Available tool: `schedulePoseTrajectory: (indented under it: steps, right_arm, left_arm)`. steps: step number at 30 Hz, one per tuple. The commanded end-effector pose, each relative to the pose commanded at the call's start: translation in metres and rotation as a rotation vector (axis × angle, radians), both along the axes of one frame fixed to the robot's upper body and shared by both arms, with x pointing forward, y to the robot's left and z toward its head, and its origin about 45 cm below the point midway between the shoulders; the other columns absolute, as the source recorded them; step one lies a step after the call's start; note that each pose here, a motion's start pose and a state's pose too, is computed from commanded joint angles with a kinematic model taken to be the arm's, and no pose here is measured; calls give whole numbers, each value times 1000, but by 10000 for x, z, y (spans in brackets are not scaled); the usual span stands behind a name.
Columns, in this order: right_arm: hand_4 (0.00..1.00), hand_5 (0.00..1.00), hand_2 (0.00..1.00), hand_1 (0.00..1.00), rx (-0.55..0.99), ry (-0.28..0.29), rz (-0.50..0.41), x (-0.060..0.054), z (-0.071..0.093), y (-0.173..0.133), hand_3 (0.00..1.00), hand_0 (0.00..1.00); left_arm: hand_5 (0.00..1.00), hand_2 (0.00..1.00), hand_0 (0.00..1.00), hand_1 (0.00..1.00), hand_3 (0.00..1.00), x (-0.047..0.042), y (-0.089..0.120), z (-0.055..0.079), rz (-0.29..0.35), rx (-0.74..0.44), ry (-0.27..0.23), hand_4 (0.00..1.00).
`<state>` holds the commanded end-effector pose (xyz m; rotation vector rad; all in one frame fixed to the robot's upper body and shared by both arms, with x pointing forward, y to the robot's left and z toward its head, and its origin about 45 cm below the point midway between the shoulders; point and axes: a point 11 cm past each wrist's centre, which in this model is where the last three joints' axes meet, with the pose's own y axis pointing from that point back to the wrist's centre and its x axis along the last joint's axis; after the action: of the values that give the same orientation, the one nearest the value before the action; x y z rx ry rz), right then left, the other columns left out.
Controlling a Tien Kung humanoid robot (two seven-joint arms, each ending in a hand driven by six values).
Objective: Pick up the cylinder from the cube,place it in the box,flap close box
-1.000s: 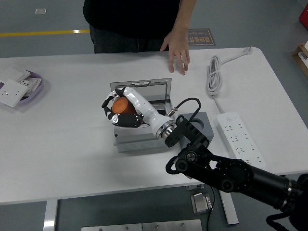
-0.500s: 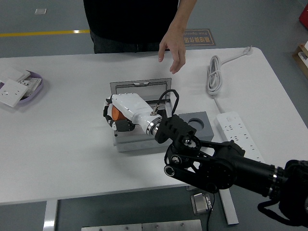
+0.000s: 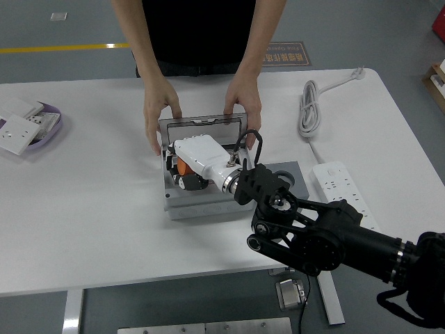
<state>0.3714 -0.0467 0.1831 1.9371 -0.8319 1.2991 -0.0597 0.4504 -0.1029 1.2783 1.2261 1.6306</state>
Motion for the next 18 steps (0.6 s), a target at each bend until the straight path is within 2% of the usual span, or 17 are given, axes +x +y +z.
schedulePoseTrajectory:
  steps: [1, 2, 8, 9, 13, 14, 18]
  right_arm:
    - [2, 2, 198, 125, -10, -1, 3, 3, -2, -6, 165, 247]
    - [2, 2, 333, 264, -20, -4, 7, 6, -2, -11, 307, 400]
    - [2, 2, 333, 264, -42, -16, 16, 11, 8, -28, 307, 400]
    - [718, 60, 563, 578, -43, -16, 16, 11, 10, -29, 589, 642]
    - [718, 60, 563, 578, -42, -20, 15, 13, 20, -33, 589, 642]
    - [861, 388, 667, 669, -41, -20, 14, 13, 22, -35, 675, 816]
    - [861, 388, 667, 669, -39, -19, 13, 16, 24, -45, 675, 816]
  left_arm:
    - [253, 625, 629, 647, 668, -1, 0, 0, 0, 0, 0, 722]
    - [253, 625, 629, 647, 668, -1, -1, 0, 1, 0, 0, 722]
    - [253, 625, 629, 647, 668, 8, -8, -3, 1, -1, -2, 722]
    - [253, 625, 629, 647, 668, 10, -9, -4, 1, -2, -3, 722]
    - [253, 625, 629, 647, 668, 15, -11, -5, 1, -2, -4, 722]
    - [253, 625, 629, 647, 668, 16, -11, -5, 1, -2, -4, 722]
    - [253, 625, 629, 647, 668, 20, -9, -5, 1, -1, -5, 722]
